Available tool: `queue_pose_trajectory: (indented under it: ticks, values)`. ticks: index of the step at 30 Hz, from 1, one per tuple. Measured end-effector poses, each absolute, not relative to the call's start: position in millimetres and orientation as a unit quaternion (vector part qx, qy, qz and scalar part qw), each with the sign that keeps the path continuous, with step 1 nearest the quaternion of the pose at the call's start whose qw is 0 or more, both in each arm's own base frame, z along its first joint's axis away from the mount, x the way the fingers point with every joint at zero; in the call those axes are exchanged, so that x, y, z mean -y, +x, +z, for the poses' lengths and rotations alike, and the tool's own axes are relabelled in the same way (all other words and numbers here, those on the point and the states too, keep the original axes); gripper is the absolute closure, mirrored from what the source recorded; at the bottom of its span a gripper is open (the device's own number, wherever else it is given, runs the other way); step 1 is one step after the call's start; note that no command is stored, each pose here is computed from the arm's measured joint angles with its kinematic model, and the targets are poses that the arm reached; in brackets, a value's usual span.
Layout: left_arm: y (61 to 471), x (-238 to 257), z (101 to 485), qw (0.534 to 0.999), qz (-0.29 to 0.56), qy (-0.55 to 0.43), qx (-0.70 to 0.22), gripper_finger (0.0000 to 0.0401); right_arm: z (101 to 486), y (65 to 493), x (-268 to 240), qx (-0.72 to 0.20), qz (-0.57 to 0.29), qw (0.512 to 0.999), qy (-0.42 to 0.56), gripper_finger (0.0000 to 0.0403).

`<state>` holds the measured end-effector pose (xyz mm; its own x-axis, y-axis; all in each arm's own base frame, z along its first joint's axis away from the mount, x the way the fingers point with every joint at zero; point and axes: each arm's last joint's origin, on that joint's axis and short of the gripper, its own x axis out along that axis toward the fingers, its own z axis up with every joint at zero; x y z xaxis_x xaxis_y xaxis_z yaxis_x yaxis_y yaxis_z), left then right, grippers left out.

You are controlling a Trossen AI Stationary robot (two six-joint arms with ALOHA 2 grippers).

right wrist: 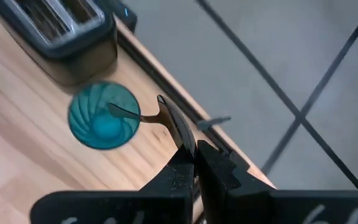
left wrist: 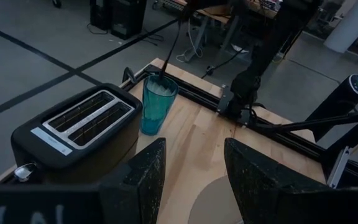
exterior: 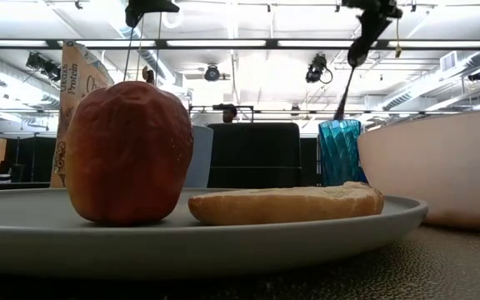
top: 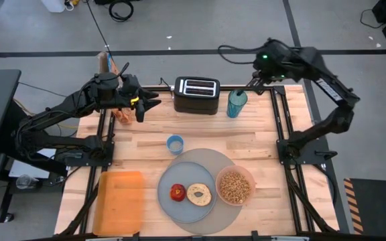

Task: Arrange a breakfast setting
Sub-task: Put the black spoon from the blue cup on the brown placemat

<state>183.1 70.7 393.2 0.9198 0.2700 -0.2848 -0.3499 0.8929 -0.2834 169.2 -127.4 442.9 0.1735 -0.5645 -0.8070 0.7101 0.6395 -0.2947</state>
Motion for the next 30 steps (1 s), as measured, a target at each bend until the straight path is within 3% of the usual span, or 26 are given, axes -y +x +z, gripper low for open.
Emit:
queue_pose_trajectory:
  ticks: [8, 14, 20, 30]
  values:
    - [183, -71, 393, 0.965, 0.161, -0.169, -0.119, 0.0229, 465, 161, 111, -0.377, -0.302, 0.866, 0.125, 0.0386]
    - [184, -71, 396, 0.967, 0.160, -0.170, -0.106, 0.0229, 455, 187, 109, -0.394, -0.165, 0.890, 0.159, 0.0386]
    - [184, -71, 396, 0.966, 0.158, -0.175, -0.104, 0.0229, 423, 240, 108, -0.466, -0.073, 0.869, 0.153, 0.0386]
    - [181, -67, 408, 0.972, 0.120, -0.195, -0.052, 0.0229, 357, 304, 101, -0.586, 0.062, 0.788, 0.180, 0.0386]
